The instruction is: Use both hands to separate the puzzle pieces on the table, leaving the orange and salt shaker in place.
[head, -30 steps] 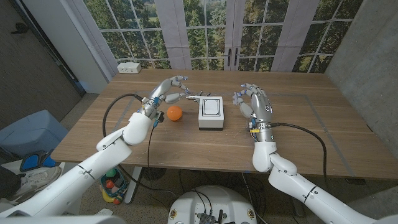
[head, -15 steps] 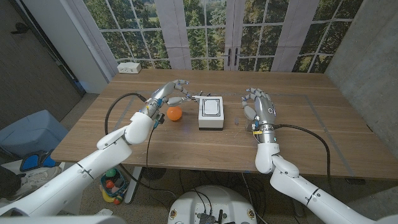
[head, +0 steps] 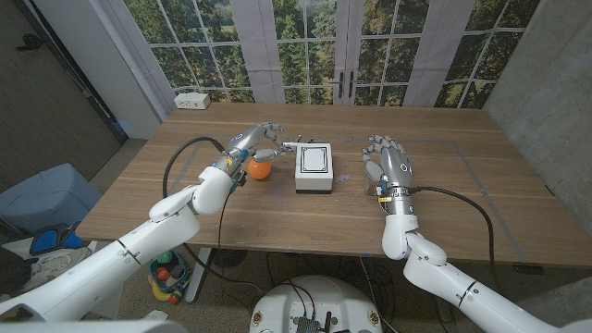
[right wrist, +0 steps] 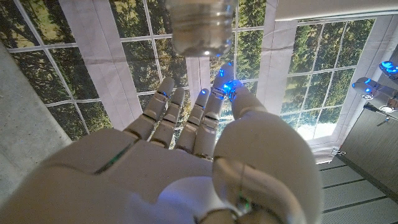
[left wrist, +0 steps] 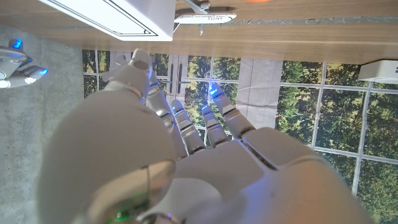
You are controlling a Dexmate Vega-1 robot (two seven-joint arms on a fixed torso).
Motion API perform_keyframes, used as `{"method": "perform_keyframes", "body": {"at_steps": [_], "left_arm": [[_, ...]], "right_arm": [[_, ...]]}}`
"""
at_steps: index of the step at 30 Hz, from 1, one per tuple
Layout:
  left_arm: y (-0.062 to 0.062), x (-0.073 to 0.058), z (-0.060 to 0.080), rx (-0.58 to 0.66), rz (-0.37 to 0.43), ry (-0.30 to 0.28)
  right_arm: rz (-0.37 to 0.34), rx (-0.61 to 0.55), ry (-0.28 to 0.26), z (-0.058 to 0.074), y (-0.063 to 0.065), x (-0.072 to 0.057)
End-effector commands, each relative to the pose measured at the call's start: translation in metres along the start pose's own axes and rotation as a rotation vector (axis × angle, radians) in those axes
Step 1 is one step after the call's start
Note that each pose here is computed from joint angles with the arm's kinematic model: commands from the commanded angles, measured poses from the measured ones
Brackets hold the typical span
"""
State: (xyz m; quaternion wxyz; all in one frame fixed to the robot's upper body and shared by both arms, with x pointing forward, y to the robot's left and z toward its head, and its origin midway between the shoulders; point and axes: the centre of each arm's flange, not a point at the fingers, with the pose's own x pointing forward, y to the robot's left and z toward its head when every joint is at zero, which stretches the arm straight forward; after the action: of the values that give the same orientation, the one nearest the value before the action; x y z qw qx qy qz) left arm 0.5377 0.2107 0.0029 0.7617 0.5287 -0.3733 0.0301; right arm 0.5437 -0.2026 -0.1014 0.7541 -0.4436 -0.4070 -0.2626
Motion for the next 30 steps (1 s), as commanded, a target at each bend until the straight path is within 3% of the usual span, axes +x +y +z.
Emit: {"method": "perform_keyframes", "body": {"at_steps": [1,15,23,30], "left_arm": [[-0.003,0.004,0.006,0.104,-0.052,0.023],[0.0,0.005,0.006,0.116,-0.057,0.011],[0.004,0.003,-0.001,0.001,-0.046,-0.03],[0.007,0.002,-0.012,-0.185,-0.058,-0.099]], "right_arm": [[-0.008,0.002,-0.016,-0.003,0.001,-0.001],[-0.003,0.005,-0.022,-0.004,-0.002,0.0],[0.047,0.076,-0.047,-0.008,-0.006,0.002],[0.128,0.211,-0.069,-0.012,-0.01,0.009]]}}
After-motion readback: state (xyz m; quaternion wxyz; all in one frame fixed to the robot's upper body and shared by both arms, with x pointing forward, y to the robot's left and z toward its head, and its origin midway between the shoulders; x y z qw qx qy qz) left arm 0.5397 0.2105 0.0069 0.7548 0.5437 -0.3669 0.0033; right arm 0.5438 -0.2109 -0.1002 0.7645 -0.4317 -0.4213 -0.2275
